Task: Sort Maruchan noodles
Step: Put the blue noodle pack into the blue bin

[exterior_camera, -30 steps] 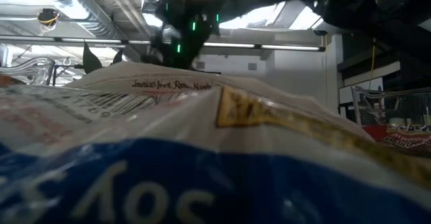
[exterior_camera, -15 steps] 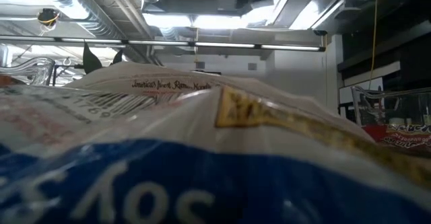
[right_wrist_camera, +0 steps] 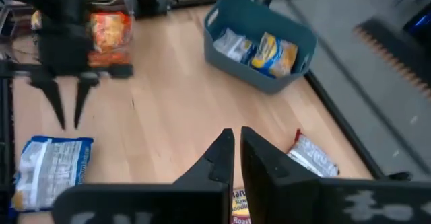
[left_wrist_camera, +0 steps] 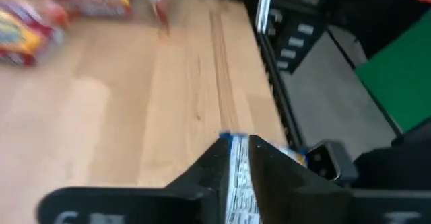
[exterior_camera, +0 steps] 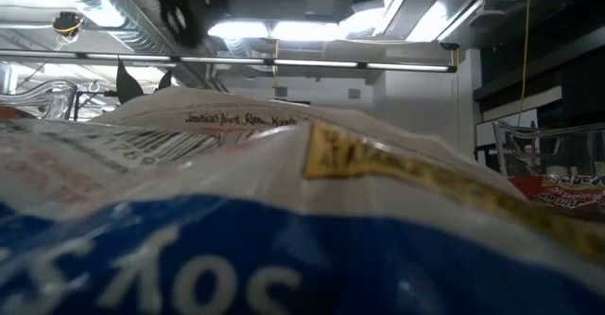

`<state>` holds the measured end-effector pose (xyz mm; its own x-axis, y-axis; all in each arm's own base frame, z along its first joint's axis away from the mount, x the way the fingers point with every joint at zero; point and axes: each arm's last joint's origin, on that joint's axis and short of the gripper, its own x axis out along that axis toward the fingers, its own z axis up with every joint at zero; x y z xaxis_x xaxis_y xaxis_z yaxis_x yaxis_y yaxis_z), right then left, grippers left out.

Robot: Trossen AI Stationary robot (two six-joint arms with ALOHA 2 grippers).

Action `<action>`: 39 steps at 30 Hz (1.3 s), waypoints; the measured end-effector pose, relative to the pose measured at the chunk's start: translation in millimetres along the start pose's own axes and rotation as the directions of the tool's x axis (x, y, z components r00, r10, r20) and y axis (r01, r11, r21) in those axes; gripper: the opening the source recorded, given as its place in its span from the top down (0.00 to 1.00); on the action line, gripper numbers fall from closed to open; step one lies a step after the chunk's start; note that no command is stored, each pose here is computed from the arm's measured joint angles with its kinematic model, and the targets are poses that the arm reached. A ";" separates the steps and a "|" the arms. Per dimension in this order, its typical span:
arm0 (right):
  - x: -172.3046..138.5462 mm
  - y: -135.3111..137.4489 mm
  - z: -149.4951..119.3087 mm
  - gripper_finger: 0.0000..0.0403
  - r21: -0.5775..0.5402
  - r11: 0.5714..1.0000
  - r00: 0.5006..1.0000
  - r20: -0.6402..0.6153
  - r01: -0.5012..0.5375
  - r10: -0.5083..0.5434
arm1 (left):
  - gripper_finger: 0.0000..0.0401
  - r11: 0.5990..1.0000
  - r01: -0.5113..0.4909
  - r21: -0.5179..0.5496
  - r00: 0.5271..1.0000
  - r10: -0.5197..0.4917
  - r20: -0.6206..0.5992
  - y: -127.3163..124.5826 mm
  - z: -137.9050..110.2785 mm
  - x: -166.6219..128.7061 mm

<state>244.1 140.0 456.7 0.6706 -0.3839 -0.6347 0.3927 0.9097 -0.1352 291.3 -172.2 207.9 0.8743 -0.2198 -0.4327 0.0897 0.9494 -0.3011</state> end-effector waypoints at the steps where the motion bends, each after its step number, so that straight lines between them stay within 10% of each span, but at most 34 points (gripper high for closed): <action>1: -3.6 10.1 -8.6 0.96 -0.010 1.000 1.000 0.026 0.014 -0.013 | 0.90 1.000 0.008 -0.007 1.000 -0.008 -0.016 2.2 -4.2 6.5; 16: 17.3 60.6 -94.4 0.96 0.084 0.988 0.990 0.049 0.131 -0.136 | 1.00 0.997 0.037 0.073 0.935 -0.009 -0.354 -4.3 -14.3 42.4; 23: 26.4 66.3 -102.8 0.96 0.111 0.985 0.989 0.049 0.130 -0.137 | 1.00 0.990 0.102 0.100 0.874 -0.042 -0.484 -7.5 -28.9 64.7; 39: 34.4 81.9 -104.5 0.96 0.094 0.991 0.993 0.062 0.099 -0.105 | 1.00 0.986 -0.118 0.122 0.805 0.167 -0.569 44.4 -44.0 71.0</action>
<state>233.5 217.9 344.3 0.6633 -0.4863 -0.5688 0.5146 0.8482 -0.1250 336.4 -155.5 126.4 0.4479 -0.1464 -0.8820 0.0431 0.9889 -0.1422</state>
